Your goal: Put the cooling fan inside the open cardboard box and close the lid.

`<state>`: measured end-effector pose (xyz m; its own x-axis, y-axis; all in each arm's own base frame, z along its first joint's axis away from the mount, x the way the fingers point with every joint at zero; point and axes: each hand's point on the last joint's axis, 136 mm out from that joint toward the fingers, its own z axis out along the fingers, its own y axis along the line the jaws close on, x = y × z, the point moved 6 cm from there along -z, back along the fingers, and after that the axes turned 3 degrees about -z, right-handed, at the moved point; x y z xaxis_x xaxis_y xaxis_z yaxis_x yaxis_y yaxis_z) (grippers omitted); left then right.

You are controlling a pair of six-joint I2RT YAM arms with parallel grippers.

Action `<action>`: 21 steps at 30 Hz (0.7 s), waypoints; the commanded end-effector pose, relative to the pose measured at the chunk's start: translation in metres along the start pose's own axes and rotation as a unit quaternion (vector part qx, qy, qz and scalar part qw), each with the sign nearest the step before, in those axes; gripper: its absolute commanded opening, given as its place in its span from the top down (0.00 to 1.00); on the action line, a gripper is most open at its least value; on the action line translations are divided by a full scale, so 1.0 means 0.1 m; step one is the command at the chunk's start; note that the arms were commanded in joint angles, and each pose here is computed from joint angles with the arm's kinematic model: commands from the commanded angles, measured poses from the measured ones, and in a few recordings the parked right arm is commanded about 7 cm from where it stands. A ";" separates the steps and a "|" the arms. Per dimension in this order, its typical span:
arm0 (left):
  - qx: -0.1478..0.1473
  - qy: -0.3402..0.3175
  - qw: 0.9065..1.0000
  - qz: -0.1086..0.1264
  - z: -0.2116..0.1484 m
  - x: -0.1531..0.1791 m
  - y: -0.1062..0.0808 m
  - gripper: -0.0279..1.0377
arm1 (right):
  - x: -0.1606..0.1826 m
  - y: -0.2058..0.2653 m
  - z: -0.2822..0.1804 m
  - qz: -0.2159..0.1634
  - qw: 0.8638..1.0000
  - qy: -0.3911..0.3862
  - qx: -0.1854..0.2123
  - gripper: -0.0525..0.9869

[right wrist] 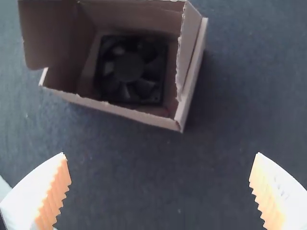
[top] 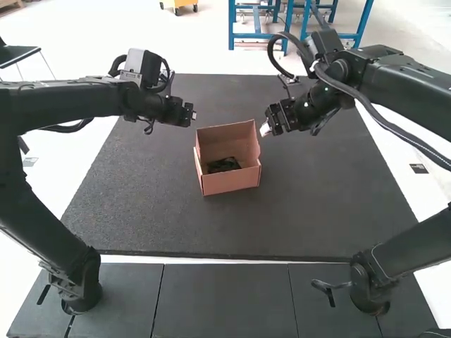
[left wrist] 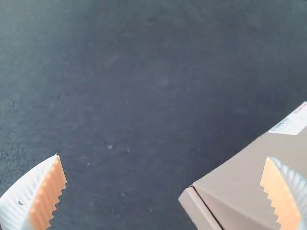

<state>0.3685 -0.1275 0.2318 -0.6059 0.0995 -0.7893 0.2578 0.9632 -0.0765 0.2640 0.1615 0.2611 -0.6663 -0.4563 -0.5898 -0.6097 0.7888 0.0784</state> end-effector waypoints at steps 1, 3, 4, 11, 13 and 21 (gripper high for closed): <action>0.028 -0.003 1.000 0.005 -0.01 -0.06 -0.15 0.07 | -0.02 0.04 -0.10 0.002 1.000 -0.015 -0.007 0.13; 0.036 0.002 0.999 0.009 0.00 -0.04 -0.20 0.07 | -0.02 0.04 -0.11 0.002 1.000 -0.015 -0.007 0.13; 0.039 0.007 0.999 0.010 0.00 -0.01 -0.22 0.07 | -0.02 0.03 -0.11 0.003 1.000 -0.015 -0.006 0.13; 0.052 0.025 0.998 0.018 0.05 0.08 -0.32 0.07 | -0.03 0.00 -0.13 0.007 1.000 -0.015 -0.003 0.13; 0.058 0.031 0.998 0.019 0.06 0.10 -0.34 0.07 | -0.04 -0.01 -0.14 0.009 1.000 -0.018 -0.001 0.13; 0.078 0.079 0.994 0.021 0.15 0.31 -0.40 0.07 | -0.09 -0.07 -0.20 0.014 1.000 -0.028 0.005 0.14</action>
<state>0.3517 -0.1569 0.2021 -0.6944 0.1793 -0.6969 0.3585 0.9259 -0.1191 0.2644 0.1542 0.2603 -0.6838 -0.4439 -0.5791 -0.5923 0.8012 0.0853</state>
